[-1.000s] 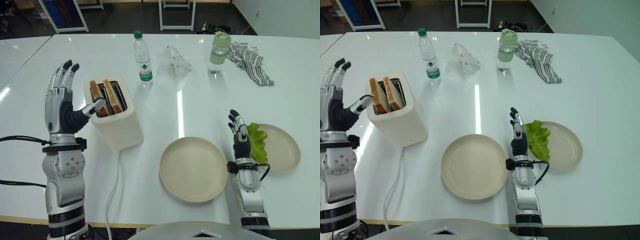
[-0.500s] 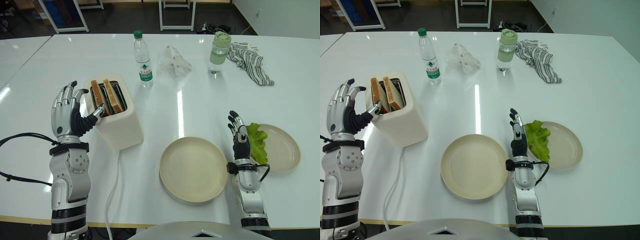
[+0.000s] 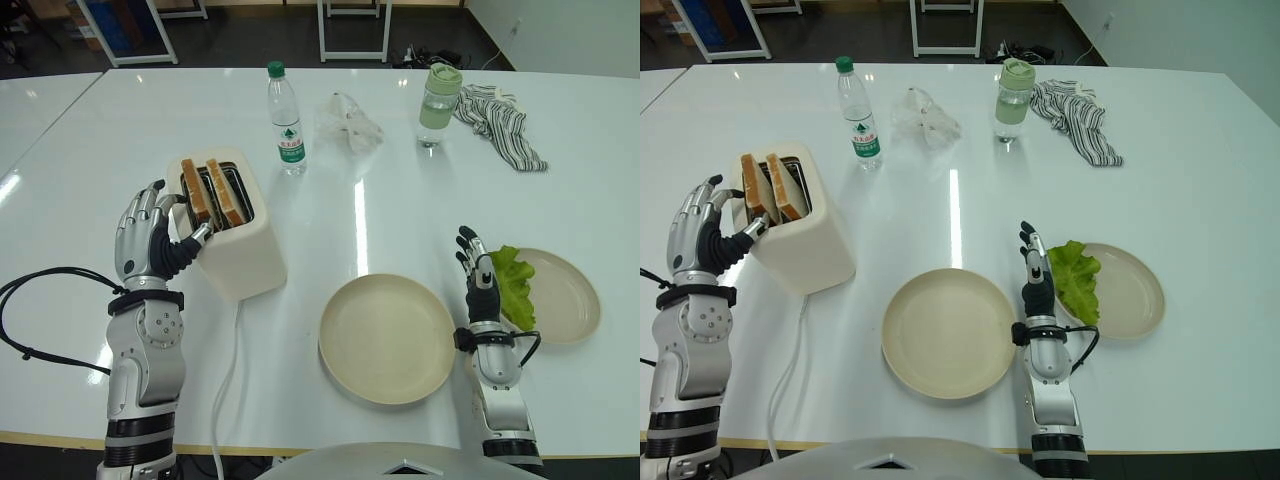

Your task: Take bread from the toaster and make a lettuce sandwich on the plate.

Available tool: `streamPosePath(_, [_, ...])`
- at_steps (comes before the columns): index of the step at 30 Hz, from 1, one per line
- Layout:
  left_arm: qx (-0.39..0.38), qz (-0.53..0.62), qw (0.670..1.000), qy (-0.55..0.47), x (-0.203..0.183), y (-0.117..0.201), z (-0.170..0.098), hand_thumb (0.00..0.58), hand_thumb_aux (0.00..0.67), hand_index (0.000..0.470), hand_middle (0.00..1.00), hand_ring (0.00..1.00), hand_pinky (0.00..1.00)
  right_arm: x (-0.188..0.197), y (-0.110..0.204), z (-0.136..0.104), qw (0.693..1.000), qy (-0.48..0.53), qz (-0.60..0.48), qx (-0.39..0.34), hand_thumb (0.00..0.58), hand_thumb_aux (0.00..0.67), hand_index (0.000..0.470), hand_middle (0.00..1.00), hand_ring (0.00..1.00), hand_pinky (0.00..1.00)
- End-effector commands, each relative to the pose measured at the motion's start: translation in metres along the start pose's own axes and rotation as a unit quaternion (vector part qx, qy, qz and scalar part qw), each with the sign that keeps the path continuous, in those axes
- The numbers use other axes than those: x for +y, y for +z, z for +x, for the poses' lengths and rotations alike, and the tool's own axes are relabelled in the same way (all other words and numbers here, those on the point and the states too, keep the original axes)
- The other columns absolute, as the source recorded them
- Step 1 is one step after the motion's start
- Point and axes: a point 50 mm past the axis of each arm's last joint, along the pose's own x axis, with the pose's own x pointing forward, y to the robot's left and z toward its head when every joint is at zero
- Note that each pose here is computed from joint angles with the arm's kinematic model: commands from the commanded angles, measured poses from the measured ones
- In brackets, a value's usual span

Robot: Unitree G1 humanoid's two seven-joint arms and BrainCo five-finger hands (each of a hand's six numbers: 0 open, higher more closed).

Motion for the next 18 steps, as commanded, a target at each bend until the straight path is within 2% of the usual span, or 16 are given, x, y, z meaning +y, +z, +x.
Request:
streamPosePath(1, [0.025,-0.008,0.999,-0.031,-0.012,-0.005,-0.001,0.297,0.202,0.142,0.0,0.0,0.0,0.001,-0.001,-0.001,1.0,0.004,-0.001,0.007,0.0,0.0,0.0,0.0,0.0,0.0])
streamPosePath(2, [0.025,-0.01,0.999,-0.033,-0.013,-0.003,-0.001,0.183,0.116,0.081,0.0,0.0,0.0,0.001,-0.001,-0.001,1.0,0.004,-0.001,0.007,0.0,0.0,0.0,0.0,0.0,0.0])
streamPosePath(3, [0.024,-0.013,0.999,-0.037,-0.014,-0.002,-0.001,0.0,0.0,0.0,0.0,0.0,0.0,0.001,-0.001,-0.001,1.0,0.004,-0.001,0.008,0.0,0.0,0.0,0.0,0.0,0.0])
streamPosePath(11, [0.016,-0.019,0.998,-0.055,-0.02,0.009,-0.004,0.0,0.0,0.0,0.0,0.0,0.0,0.002,-0.002,-0.002,1.0,0.004,-0.002,0.01,0.0,0.0,0.0,0.0,0.0,0.0])
streamPosePath(18, [0.036,-0.003,0.998,-0.054,-0.021,-0.002,0.0,0.0,0.0,0.0,0.0,0.0,0.0,0.002,-0.003,-0.002,1.0,0.003,-0.002,0.011,0.0,0.0,0.0,0.0,0.0,0.0])
